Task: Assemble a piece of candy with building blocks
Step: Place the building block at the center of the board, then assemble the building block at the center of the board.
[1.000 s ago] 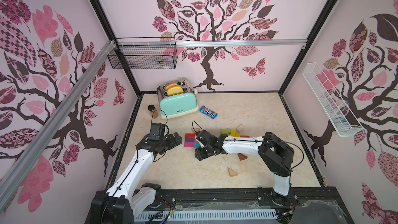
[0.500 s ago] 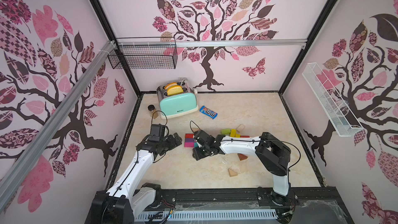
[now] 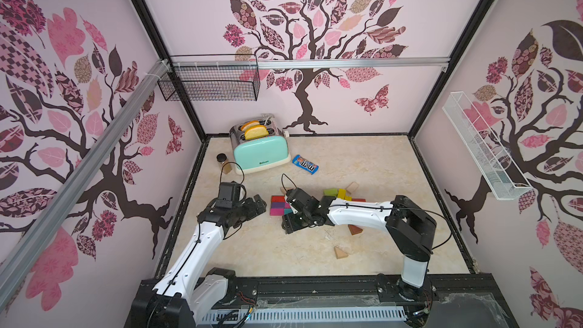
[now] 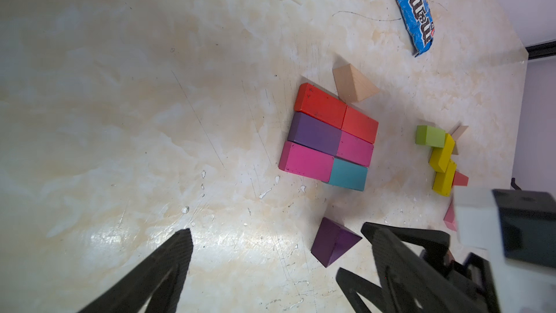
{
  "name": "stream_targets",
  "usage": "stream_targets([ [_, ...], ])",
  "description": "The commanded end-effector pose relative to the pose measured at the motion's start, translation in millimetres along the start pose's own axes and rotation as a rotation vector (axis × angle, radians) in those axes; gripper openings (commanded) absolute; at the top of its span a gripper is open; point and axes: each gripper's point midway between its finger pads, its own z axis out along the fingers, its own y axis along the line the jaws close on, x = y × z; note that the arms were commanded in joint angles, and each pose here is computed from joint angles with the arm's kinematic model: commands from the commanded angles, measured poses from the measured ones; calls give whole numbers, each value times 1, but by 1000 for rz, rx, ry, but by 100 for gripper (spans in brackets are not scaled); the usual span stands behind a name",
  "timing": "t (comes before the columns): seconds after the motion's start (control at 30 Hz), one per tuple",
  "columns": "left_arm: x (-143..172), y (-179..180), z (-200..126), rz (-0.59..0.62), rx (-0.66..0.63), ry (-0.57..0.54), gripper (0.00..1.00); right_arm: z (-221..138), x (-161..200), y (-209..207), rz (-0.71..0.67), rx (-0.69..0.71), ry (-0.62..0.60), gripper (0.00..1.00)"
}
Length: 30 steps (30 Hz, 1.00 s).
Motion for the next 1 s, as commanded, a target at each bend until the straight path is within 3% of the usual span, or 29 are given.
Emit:
stream_targets([
  [0.0, 5, -9, -7, 4, 23, 29, 98, -32, 9, -11, -27, 45, -30, 74],
  [0.17, 33, -34, 1, 8, 10, 51, 98, -69, 31, -42, -72, 111, -61, 75],
  [0.33, 56, -41, 24, -54, -45, 58, 98, -95, 28, -54, -70, 47, -138, 77],
  [0.5, 69, -51, 39, -56, -102, 57, 98, -116, 25, -73, -50, 30, -196, 89],
  [0.63, 80, -66, 53, -34, -153, 75, 98, -124, 29, -90, -67, 79, -216, 99],
  [0.97, 95, -81, 88, 7, -203, 137, 94, -125, 33, -101, -33, 59, -240, 99],
])
